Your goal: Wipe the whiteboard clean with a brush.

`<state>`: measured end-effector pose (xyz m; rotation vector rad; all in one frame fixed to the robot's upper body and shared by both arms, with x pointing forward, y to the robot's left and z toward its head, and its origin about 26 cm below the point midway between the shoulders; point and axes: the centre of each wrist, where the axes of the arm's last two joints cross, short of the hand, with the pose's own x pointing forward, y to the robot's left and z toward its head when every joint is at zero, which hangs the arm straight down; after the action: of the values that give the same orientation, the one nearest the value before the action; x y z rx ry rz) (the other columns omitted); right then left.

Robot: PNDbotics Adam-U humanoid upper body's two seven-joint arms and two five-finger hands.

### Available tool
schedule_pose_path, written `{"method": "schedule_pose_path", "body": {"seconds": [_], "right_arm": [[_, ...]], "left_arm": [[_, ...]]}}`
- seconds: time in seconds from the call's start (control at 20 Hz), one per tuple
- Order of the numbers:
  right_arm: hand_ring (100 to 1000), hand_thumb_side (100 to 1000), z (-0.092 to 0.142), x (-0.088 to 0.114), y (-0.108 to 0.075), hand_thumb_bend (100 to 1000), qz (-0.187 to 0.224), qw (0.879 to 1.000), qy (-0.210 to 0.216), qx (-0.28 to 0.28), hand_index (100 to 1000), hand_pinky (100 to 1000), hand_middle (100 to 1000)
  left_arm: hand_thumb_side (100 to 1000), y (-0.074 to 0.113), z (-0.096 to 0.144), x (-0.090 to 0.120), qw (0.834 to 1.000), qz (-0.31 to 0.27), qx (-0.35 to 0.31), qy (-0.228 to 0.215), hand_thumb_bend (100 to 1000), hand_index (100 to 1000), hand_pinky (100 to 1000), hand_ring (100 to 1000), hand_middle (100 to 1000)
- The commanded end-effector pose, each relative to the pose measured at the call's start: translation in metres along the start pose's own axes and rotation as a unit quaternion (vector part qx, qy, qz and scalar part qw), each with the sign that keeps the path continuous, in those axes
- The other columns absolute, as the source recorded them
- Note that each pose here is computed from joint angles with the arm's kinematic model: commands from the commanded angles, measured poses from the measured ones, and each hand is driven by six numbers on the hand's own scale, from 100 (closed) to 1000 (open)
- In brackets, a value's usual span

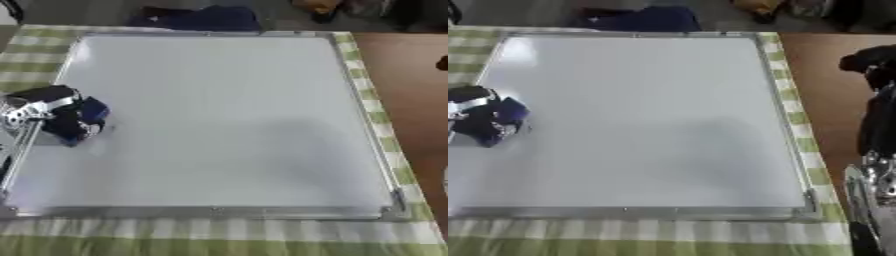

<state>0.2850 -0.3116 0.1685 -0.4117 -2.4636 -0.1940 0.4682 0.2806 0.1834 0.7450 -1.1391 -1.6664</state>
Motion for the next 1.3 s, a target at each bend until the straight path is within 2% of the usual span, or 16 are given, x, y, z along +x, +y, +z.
{"method": "schedule_pose_path", "body": {"seconds": [0.05, 0.2, 0.35, 0.7, 1.05, 1.3], "right_arm": [[554, 891, -0.005, 0.006, -0.002, 100, 0.006, 1.000, -0.013, 0.002, 535, 574, 411], [554, 891, -0.004, 0.006, -0.002, 100, 0.006, 1.000, -0.012, 0.002, 535, 574, 411], [554, 891, -0.004, 0.006, -0.002, 100, 0.006, 1.000, -0.012, 0.002, 535, 574, 411], [554, 893, -0.005, 0.006, -0.001, 100, 0.005, 1.000, -0.012, 0.002, 535, 575, 411], [555, 892, -0.005, 0.006, -0.001, 100, 0.004, 1.000, -0.011, 0.003, 535, 575, 411], [555, 892, -0.005, 0.006, -0.001, 100, 0.003, 1.000, -0.011, 0.003, 535, 575, 411]], "left_arm": [[608, 0.000, -0.005, 0.009, 1.000, -0.013, -0.010, -0.014, 154, 100, 393, 539, 313], [596, 0.000, -0.006, 0.014, 0.999, -0.022, -0.011, -0.021, 147, 100, 389, 530, 304], [544, -0.001, -0.008, 0.016, 0.999, -0.029, -0.013, -0.023, 131, 100, 381, 520, 292], [514, -0.005, -0.011, 0.016, 0.999, -0.030, -0.014, -0.024, 100, 100, 347, 491, 258], [529, -0.005, -0.013, 0.023, 0.998, -0.042, -0.019, -0.040, 100, 100, 340, 483, 251], [545, -0.002, -0.013, 0.034, 0.996, -0.059, -0.028, -0.068, 100, 100, 337, 479, 248]]}}
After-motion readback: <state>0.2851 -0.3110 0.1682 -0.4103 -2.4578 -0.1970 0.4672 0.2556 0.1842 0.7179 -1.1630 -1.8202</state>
